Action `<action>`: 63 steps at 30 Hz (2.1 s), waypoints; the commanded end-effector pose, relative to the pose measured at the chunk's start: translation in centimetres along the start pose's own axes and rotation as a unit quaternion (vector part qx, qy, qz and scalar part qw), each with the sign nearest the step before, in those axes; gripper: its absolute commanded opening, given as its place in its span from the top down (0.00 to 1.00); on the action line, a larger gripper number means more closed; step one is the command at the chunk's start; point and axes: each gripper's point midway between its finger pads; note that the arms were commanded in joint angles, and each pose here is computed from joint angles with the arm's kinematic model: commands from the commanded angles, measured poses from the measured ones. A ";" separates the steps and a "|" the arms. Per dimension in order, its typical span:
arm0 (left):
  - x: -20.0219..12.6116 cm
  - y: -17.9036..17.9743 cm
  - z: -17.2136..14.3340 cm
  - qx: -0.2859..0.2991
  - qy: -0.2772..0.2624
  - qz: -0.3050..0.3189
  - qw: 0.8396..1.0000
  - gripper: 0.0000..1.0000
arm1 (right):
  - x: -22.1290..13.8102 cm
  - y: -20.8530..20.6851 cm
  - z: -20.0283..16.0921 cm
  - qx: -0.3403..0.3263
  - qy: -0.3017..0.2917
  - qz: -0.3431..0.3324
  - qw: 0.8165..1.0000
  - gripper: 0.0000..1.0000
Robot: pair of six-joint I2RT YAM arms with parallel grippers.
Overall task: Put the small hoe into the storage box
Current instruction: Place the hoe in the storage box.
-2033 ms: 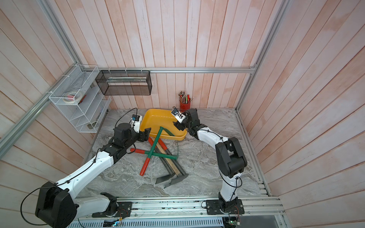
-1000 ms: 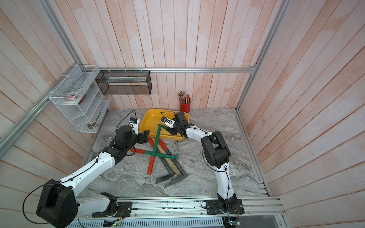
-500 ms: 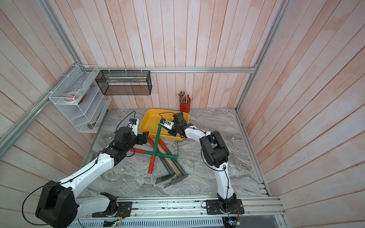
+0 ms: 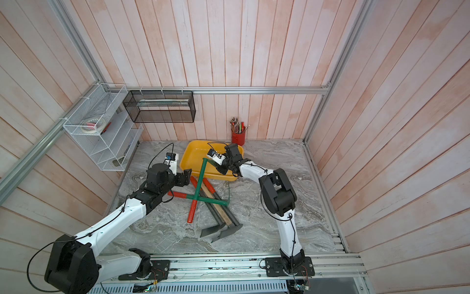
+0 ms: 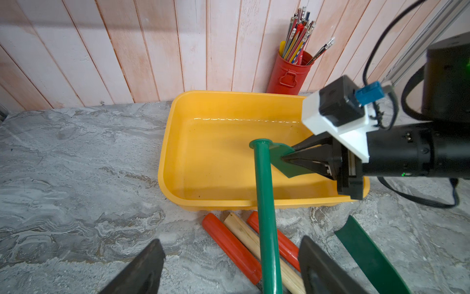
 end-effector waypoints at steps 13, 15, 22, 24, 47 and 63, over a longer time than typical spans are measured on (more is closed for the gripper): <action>-1.2 -0.2 1.1 -0.004 -0.020 -0.009 1.000 0.15 | -8.6 -12.6 8.9 0.234 -0.110 -0.171 0.951 1.00; -1.4 -0.2 1.5 -0.005 -0.026 -0.009 1.000 0.15 | -9.0 -13.2 9.1 0.282 -0.103 -0.181 0.937 1.00; -1.3 -0.2 1.6 -0.013 -0.034 -0.011 0.999 0.15 | -9.0 -13.9 6.0 0.438 -0.024 -0.227 0.870 1.00; -1.2 -0.3 1.6 -0.016 -0.038 -0.014 0.999 0.15 | -8.5 -13.4 4.7 0.466 -0.001 -0.229 0.854 1.00; -2.2 0.3 1.7 -0.021 -0.041 0.002 0.999 0.15 | -2.0 -12.7 -6.8 0.575 0.071 -0.288 0.762 1.00; -2.1 0.3 2.0 -0.020 -0.040 0.004 0.999 0.15 | 0.0 -14.8 -7.5 0.545 0.073 -0.283 0.786 0.89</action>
Point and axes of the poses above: each gripper's point midway between its finger pads, its own x axis out along the fingers, its own y axis along the line the jaws close on, z = x × y, and after that the axes turned 1 degree about -x, right-handed
